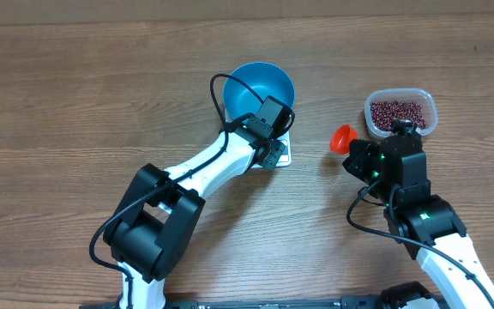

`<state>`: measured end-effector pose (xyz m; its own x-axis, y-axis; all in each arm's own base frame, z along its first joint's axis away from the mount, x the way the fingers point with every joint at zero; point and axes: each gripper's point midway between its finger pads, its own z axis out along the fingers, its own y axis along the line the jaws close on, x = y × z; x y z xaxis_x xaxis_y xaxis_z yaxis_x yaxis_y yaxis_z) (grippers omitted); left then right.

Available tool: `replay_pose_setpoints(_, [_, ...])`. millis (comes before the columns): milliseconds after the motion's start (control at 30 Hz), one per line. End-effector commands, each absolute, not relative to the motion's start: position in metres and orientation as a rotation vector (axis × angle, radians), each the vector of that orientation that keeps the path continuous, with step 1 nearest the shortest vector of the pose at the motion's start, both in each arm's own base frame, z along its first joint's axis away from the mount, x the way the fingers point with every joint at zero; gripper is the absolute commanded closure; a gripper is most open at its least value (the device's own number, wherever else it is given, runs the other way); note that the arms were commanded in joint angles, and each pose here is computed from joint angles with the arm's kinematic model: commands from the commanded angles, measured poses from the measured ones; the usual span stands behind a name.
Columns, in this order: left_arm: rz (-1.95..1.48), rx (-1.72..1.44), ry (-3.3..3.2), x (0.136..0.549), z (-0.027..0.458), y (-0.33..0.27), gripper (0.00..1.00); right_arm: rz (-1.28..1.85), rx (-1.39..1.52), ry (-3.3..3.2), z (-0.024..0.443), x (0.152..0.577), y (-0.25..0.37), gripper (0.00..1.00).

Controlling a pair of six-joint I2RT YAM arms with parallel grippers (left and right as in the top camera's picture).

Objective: Scoop item into bowl and weigh 150g on scale
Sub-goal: 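Press the scale's tare button with the left gripper, then lift the left gripper back from the scale and hold it beside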

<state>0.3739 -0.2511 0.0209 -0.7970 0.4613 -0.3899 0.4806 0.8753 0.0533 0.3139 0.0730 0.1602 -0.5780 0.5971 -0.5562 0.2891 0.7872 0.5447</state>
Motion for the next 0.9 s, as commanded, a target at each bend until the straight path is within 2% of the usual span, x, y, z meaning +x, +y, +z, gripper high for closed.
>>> replay_pose_setpoints(0, [-0.018, 0.734, 2.679, 0.370, 0.005, -0.245, 0.96, 0.505, 0.653, 2.174, 0.171, 0.320, 0.070, 0.96])
replay_pose_setpoints(733, [-0.004, 0.758, 2.703, 0.363, -0.004, -0.241, 0.96, 0.489, 0.660, 2.177, 0.165, 0.325, 0.069, 0.96])
replay_pose_setpoints(867, [0.010, 0.838, 2.687, 0.361, -0.008, -0.244, 0.96, 0.489, 0.660, 2.177, 0.165, 0.325, 0.069, 0.96])
